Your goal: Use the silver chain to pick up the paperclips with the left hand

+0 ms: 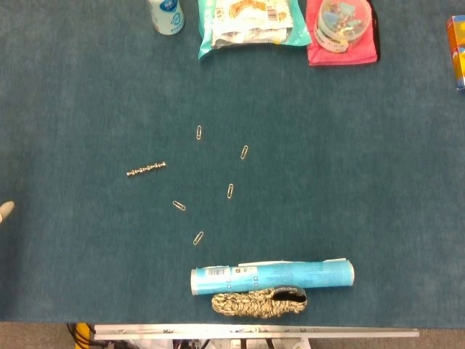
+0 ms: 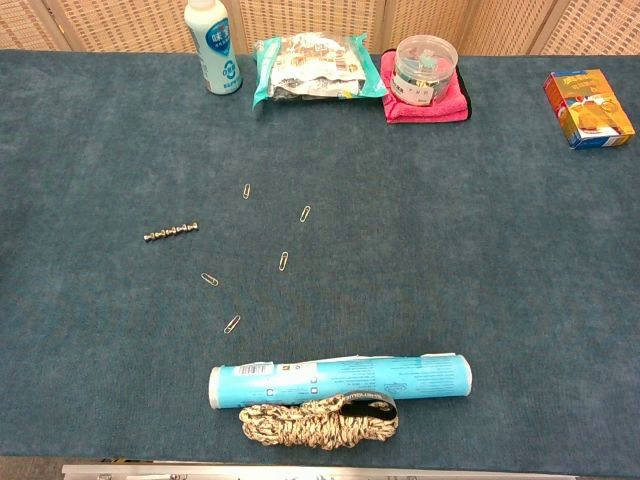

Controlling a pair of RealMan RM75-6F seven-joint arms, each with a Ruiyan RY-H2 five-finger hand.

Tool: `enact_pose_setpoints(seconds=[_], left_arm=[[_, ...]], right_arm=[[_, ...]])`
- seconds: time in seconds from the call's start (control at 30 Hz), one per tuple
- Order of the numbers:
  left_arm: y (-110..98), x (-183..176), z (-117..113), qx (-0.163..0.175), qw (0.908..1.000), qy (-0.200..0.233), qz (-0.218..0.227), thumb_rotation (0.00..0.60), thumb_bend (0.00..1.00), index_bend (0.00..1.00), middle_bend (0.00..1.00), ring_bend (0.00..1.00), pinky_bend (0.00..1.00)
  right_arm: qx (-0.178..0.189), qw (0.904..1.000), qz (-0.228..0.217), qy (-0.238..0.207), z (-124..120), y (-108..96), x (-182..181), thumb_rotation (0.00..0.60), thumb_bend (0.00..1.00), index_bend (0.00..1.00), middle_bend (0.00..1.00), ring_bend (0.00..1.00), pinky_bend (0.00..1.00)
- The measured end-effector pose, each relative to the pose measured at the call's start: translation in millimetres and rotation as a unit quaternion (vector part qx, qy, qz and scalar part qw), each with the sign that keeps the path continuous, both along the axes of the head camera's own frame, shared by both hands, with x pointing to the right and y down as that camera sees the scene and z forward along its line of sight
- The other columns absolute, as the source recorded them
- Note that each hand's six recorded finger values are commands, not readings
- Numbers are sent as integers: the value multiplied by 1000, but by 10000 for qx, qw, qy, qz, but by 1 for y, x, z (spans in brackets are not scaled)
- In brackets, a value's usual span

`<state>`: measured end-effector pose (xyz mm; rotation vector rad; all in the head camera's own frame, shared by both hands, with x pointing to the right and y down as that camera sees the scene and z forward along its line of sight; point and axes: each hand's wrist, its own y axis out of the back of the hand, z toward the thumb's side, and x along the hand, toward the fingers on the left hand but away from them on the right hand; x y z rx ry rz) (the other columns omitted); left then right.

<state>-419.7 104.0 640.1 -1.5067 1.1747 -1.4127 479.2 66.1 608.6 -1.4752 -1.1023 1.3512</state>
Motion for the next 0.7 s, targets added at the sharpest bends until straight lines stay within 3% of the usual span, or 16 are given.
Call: enact_pose_setpoints(seconds=[0.2, 0.47, 0.7], left_arm=[[4, -1, 2, -83, 9999, -74, -78, 600, 0, 108, 158, 200, 383], [4, 0, 3, -19, 9999, 36, -160, 600, 0, 110, 158, 200, 373], [-1, 18, 6, 44, 9987, 492, -101, 600, 0, 110, 115, 155, 349]], right_arm=[[-29, 9991, -48, -419, 4, -2, -3, 600, 0, 0, 0, 0, 470], [-1, 9994, -118, -340, 6, -6, -1, 600, 0, 0, 21, 0, 435], [30, 9996, -240, -174, 4, -10, -2, 600, 0, 0, 47, 2, 432]])
